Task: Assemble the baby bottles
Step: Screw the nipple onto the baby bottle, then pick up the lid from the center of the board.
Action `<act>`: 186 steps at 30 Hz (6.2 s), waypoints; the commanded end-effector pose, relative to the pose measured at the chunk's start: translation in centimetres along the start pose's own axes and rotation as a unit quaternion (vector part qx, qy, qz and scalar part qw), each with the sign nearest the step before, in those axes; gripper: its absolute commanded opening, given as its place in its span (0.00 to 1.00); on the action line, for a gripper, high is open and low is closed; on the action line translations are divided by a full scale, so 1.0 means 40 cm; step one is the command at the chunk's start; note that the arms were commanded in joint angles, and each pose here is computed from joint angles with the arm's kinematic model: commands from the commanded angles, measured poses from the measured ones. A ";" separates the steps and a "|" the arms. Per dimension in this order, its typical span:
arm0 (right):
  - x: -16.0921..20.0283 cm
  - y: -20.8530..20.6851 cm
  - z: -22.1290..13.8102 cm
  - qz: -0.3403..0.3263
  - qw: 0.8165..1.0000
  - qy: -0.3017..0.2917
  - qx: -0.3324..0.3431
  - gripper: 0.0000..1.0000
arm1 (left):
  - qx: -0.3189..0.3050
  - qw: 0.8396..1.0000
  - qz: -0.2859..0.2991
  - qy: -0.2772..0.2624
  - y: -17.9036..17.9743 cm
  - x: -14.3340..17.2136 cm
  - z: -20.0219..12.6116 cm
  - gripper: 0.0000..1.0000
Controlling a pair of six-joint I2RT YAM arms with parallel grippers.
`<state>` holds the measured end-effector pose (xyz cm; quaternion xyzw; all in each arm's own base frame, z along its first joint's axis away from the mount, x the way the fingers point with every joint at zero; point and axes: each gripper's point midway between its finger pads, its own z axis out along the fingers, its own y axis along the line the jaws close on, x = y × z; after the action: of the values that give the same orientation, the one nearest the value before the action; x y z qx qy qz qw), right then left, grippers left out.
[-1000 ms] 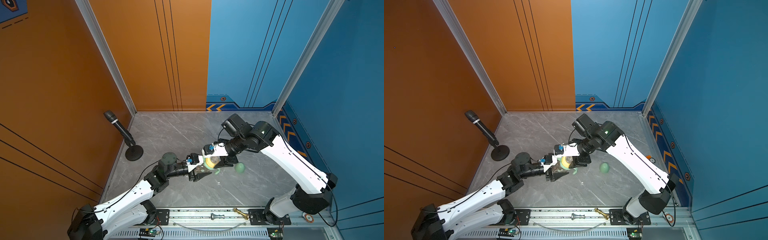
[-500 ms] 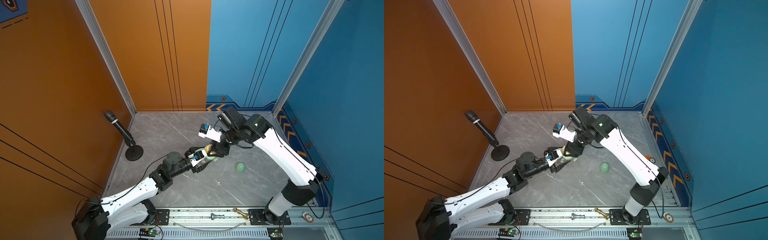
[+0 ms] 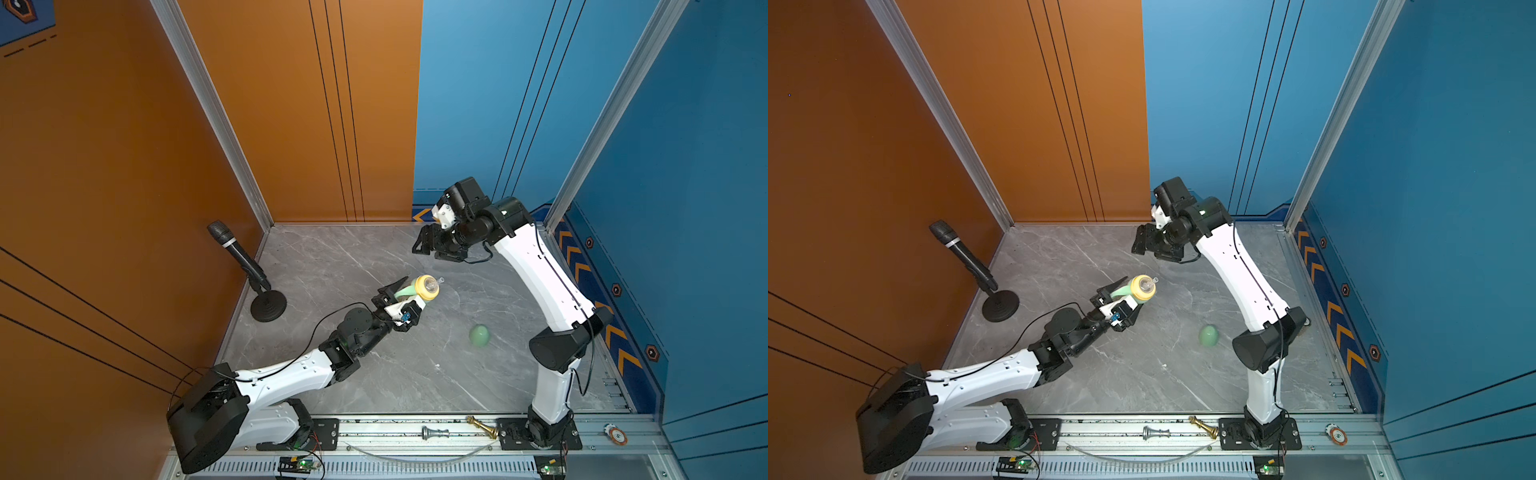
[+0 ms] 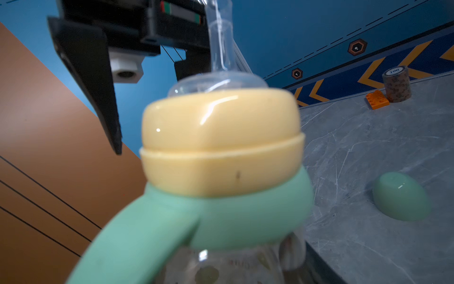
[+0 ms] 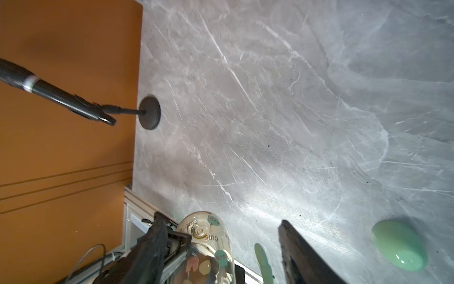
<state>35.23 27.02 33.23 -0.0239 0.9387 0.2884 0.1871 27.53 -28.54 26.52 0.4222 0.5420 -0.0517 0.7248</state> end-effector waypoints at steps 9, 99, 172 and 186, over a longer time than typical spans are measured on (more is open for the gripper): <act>0.133 -0.082 -0.177 -0.499 0.864 -0.048 -0.043 0.83 | 0.247 0.929 -0.270 -0.060 0.037 -0.034 -0.019 0.11; 0.338 0.063 -0.112 -0.675 0.716 0.054 -0.172 0.88 | 0.322 0.922 -0.214 0.011 -0.087 -0.085 -0.086 0.06; 0.326 -0.033 -0.073 -0.303 0.915 -0.126 -0.236 0.63 | 0.161 0.919 -0.311 -0.181 -0.041 -0.129 -0.071 0.06; 0.291 -0.476 -0.080 0.013 0.990 -0.077 0.116 0.89 | 0.142 0.920 -0.303 -0.203 -0.034 -0.128 -0.064 0.05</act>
<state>27.84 13.64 25.05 -0.0374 0.8996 0.2754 0.3368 23.10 -29.73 27.38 0.3277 0.5131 -0.4245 0.6702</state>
